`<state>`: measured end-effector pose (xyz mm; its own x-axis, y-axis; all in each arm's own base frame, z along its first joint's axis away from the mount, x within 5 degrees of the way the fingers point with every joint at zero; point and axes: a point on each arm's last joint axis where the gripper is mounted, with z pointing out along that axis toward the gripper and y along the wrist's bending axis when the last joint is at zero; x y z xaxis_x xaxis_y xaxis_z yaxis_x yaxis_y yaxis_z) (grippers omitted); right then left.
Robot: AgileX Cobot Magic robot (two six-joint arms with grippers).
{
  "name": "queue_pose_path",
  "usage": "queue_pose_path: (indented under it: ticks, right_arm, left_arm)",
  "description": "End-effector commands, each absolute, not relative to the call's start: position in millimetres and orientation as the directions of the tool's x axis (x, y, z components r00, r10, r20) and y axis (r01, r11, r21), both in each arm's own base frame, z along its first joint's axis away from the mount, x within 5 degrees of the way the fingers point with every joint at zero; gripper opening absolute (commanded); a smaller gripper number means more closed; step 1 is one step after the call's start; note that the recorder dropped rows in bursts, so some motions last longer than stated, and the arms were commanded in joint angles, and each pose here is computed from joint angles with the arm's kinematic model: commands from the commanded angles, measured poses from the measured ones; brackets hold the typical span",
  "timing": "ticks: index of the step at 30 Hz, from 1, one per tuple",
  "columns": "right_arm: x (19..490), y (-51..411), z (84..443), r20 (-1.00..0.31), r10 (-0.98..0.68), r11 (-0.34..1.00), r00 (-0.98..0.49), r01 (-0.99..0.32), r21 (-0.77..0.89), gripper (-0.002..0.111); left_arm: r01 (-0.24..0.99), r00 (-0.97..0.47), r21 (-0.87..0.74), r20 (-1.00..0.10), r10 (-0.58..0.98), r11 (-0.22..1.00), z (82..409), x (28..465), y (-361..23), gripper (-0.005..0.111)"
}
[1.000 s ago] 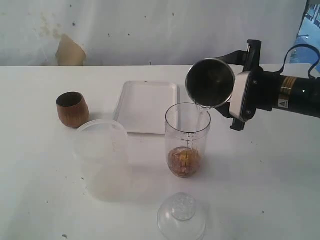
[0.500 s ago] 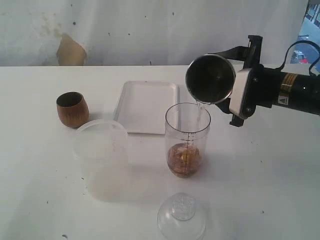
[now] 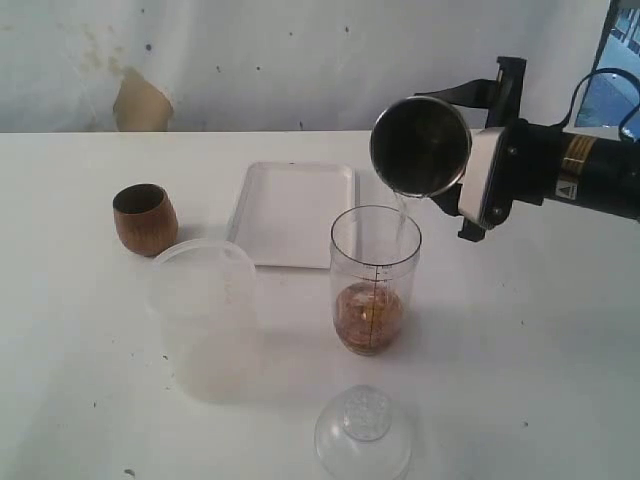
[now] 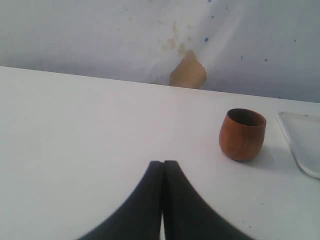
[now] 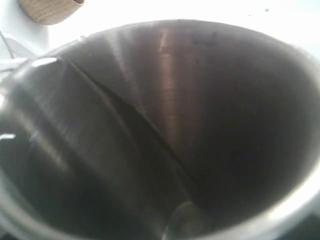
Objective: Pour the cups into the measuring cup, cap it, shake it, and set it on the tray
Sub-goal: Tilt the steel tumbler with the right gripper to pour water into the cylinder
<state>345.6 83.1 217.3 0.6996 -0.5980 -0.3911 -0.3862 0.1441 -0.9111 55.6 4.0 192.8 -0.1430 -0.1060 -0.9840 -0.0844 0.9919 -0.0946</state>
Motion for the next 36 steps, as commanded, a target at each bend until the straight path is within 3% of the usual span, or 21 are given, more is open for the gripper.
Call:
queue_pose_path:
  ticks: [1, 36]
  right_arm:
    - [346.7, 84.4, 229.4, -0.379, -0.572, 0.178, 0.727, -0.342, -0.923, 0.000]
    - [348.4, 85.0, 233.8, -0.369, -0.563, 0.181, 0.739, -0.326, -0.928, 0.000]
  left_arm:
    - [-0.085, -0.136, -0.108, -0.984, -0.119, 0.991, 192.1, 55.4, 3.9, 0.000]
    - [-0.085, -0.136, -0.108, -0.984, -0.119, 0.991, 192.1, 55.4, 3.9, 0.000]
